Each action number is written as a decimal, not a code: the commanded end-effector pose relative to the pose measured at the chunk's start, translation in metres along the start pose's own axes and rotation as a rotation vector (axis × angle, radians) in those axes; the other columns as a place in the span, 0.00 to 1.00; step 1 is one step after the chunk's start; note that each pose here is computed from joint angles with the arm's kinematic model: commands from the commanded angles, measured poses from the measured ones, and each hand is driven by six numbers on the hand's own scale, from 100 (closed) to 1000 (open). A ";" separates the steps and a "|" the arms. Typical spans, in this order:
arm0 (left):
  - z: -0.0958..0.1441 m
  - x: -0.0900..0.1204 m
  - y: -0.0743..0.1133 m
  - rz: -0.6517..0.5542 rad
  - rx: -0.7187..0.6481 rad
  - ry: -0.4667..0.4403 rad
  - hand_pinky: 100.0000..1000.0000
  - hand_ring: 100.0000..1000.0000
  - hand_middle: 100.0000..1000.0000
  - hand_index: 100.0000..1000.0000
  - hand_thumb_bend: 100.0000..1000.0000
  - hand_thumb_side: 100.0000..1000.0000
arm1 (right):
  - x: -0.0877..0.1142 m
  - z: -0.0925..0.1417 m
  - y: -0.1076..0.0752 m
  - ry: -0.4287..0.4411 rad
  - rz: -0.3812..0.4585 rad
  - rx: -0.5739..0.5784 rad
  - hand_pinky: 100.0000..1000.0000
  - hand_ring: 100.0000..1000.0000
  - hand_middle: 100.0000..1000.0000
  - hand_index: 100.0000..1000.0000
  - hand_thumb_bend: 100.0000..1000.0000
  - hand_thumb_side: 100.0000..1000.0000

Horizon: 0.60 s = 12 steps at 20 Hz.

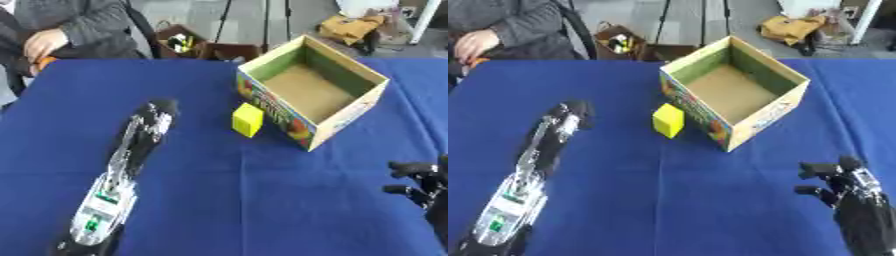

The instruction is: Pick up objects on the table and place them in the box.

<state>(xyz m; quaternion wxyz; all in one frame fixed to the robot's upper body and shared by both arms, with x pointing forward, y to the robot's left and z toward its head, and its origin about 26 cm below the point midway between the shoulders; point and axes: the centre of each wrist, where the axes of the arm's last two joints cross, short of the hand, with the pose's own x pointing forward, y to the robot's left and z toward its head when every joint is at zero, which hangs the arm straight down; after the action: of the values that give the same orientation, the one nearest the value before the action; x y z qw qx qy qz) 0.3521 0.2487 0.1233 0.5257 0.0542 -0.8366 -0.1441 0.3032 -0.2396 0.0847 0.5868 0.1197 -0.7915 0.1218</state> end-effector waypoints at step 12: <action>-0.059 0.023 -0.024 -0.252 -0.090 -0.026 0.74 0.86 0.70 0.80 0.52 0.47 | 0.005 -0.001 0.000 -0.017 0.005 0.018 0.61 0.88 0.53 0.62 0.00 0.97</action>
<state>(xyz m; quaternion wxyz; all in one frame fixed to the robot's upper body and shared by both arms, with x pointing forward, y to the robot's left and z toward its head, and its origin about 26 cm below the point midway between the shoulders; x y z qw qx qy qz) 0.3909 0.2126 0.1541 0.5038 0.1227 -0.8202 -0.2415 0.3030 -0.2394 0.0844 0.5873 0.1218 -0.7905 0.1244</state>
